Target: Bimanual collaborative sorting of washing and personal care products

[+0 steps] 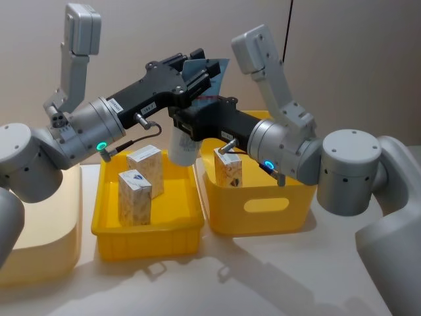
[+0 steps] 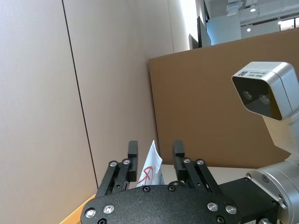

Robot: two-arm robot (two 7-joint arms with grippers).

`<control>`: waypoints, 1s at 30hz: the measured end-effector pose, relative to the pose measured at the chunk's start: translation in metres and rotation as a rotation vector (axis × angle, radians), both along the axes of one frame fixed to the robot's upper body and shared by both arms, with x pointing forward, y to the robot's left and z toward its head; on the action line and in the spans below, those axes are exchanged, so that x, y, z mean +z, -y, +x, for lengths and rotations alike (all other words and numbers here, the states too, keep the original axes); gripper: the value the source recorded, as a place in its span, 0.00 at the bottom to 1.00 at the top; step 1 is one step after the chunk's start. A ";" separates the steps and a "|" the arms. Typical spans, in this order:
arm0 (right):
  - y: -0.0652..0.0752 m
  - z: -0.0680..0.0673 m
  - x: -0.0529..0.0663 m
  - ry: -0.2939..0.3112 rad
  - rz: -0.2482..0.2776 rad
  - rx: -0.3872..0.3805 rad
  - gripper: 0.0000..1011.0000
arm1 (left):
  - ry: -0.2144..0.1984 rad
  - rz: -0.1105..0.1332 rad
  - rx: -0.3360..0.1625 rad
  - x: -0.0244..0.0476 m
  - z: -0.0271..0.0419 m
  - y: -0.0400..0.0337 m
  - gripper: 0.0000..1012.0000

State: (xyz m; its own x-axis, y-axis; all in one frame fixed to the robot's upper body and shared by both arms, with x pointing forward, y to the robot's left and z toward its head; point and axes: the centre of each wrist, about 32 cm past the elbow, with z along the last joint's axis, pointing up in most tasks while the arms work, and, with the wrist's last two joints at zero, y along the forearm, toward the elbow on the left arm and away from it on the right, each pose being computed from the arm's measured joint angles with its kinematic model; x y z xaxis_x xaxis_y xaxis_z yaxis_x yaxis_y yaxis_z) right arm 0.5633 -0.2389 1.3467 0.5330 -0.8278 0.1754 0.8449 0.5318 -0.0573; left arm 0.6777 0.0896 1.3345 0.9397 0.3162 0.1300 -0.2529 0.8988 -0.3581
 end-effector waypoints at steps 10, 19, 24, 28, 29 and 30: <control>0.002 0.000 0.000 0.020 0.010 -0.014 0.45 | 0.000 0.000 0.000 0.0000 0.0000 0.0000 0.71; 0.019 0.004 0.003 0.072 0.023 -0.097 0.45 | 0.000 0.000 0.000 0.0000 0.0000 0.0000 0.97; 0.035 0.008 0.005 0.095 0.021 -0.151 0.45 | 0.000 0.000 0.000 0.0000 0.0000 0.0000 0.99; 0.052 0.011 0.005 0.105 0.015 -0.207 0.45 | 0.000 0.000 0.000 0.0000 0.0000 0.0000 0.99; 0.055 0.011 0.005 0.108 0.015 -0.218 0.45 | 0.000 0.000 0.000 0.0000 0.0000 0.0000 0.99; 0.061 0.013 0.005 0.108 0.013 -0.240 0.45 | 0.000 0.000 0.000 0.0000 0.0000 0.0000 0.99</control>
State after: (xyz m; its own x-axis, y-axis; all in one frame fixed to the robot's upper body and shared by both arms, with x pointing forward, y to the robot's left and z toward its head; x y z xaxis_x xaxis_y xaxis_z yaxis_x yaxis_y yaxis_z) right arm 0.5759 -0.3003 1.3514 0.2998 -0.9307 0.2095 0.9478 0.3155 0.0452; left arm 0.6777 0.0897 1.3345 0.9397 0.3163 0.1299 -0.2530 0.8987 -0.3582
